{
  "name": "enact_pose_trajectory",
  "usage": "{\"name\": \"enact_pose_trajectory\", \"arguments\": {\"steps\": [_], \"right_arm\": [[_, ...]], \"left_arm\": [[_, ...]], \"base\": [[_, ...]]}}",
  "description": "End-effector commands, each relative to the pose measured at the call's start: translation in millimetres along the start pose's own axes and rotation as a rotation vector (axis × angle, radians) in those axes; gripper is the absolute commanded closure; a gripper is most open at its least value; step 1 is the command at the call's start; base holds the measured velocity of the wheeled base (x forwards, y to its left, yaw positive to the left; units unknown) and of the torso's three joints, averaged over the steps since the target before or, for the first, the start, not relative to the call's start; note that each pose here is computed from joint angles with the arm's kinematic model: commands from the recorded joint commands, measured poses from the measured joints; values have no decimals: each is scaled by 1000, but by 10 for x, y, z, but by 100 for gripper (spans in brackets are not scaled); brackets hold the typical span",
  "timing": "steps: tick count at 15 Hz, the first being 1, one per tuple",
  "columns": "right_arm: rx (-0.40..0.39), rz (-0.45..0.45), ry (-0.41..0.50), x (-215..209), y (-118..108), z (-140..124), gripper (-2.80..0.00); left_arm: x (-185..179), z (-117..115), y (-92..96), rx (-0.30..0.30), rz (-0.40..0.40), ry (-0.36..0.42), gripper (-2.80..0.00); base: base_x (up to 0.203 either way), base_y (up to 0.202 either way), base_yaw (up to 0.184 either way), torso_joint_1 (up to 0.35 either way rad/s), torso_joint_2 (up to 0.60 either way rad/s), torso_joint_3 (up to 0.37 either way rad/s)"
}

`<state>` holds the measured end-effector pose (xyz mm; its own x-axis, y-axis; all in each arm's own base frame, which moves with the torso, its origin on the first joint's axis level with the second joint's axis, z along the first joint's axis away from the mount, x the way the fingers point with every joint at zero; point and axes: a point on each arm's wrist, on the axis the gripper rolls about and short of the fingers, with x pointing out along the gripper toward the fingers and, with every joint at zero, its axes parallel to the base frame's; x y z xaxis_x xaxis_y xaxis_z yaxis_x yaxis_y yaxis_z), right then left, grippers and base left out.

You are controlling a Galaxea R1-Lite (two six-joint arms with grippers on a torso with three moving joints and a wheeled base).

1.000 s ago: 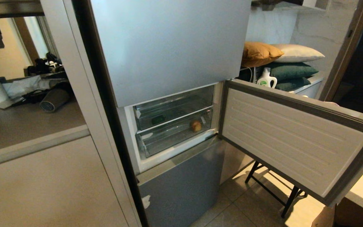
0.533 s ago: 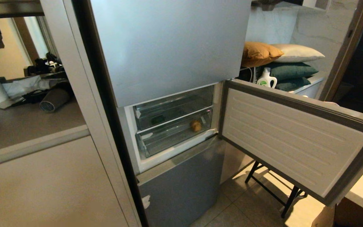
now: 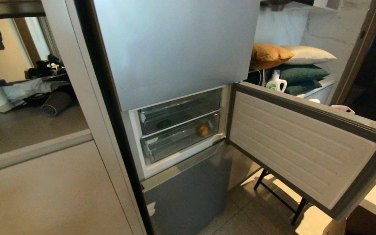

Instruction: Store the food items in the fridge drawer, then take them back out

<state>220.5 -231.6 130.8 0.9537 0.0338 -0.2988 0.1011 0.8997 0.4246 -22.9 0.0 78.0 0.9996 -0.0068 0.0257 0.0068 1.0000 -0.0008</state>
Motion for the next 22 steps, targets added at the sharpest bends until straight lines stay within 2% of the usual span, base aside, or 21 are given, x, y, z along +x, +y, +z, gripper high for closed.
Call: {"name": "enact_pose_trajectory", "arguments": {"steps": [1,4,9,11,13,15,18,20,22], "right_arm": [[-13,27,-6,-109,138,-18,0],[-6,85,11,-286,360,-165,0],[-51,153,15,-770,1014,-597,0],[-97,231,30,-928,1311,-849,0],[-131,328,72,-993,1509,-1053,0],[-134,361,94,-1002,1569,-1084,0],[-109,378,137,-848,1546,-976,0],[-100,421,203,-581,1567,-890,0],[-132,440,291,-217,1719,-893,0]], "left_arm": [[8,-29,0,0,1,11,0],[8,-28,0,-1,1,10,0],[8,-30,0,0,-1,12,0],[8,-30,0,-1,-1,12,0],[8,-30,0,-1,1,12,0],[8,-30,0,-1,0,12,0],[8,-29,0,0,-1,11,0],[8,-29,0,-1,1,12,0],[8,-30,0,-1,1,12,0]], "base": [[0,0,0,0,0,0],[0,0,0,0,0,0],[0,0,0,0,0,0],[0,0,0,0,0,0],[0,0,0,0,0,0],[0,0,0,0,0,0],[0,0,0,0,0,0],[0,0,0,0,0,0],[0,0,0,0,0,0]]}}
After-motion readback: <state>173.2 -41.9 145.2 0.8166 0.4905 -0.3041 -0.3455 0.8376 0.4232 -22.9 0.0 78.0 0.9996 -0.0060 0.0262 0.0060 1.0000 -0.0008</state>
